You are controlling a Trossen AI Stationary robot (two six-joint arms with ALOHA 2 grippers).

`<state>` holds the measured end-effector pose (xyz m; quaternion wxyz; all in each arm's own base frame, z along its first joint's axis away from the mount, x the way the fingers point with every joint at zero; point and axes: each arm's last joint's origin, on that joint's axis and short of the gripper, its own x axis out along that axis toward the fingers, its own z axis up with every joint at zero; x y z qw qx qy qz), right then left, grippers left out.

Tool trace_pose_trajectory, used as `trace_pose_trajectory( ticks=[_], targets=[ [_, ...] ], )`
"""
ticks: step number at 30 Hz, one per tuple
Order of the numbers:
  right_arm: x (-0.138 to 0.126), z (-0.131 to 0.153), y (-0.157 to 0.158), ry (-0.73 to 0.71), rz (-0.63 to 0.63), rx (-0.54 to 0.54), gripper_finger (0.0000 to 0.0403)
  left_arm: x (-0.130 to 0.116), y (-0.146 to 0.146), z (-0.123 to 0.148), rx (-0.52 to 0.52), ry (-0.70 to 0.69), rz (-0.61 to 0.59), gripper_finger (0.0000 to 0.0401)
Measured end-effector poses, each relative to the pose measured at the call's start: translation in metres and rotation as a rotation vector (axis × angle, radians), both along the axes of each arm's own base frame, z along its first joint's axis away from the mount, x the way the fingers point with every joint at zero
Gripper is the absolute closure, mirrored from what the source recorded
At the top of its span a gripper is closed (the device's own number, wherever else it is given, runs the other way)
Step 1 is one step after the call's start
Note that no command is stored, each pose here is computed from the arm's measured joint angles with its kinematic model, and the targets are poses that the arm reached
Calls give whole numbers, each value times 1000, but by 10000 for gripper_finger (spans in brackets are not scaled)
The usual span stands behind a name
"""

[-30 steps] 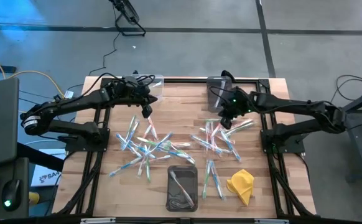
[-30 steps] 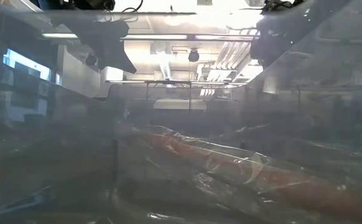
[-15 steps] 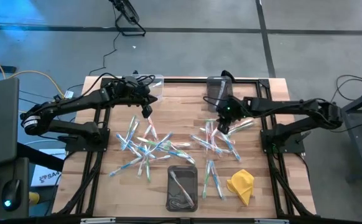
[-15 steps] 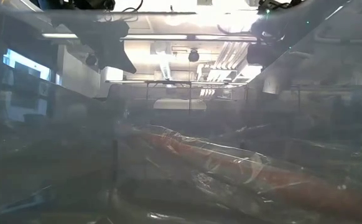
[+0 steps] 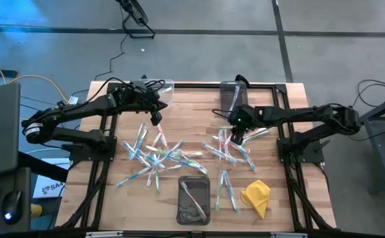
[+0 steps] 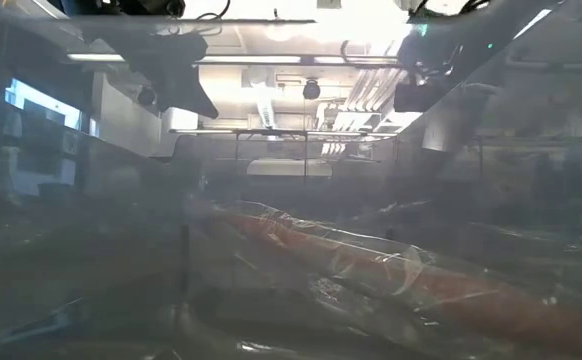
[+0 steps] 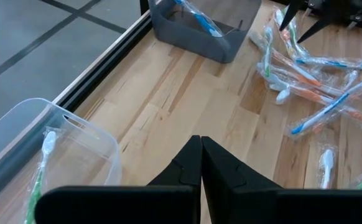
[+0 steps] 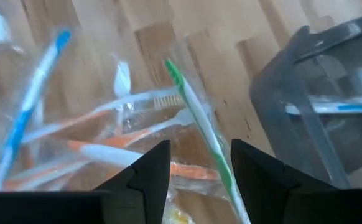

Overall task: Pick & Place Toothbrushes
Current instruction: Put the green toothbrush into the transparent bin

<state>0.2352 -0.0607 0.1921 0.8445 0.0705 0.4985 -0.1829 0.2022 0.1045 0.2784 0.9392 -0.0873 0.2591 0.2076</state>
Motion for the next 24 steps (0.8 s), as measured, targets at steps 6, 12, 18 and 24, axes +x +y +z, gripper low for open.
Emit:
trace_pose_trajectory(
  ticks=[6,12,18,24],
  targets=[
    [12,-24,-6,87,23,-48,241,0,0,0,-2,1,-2,401],
    [22,-41,-10,118,30,-85,241,0,0,0,-2,0,-2,401],
    [24,-52,-12,157,51,-77,242,0,0,0,-2,1,-1,401],
    [25,-52,-12,151,48,-82,289,0,0,0,-2,1,-1,401]
  ],
)
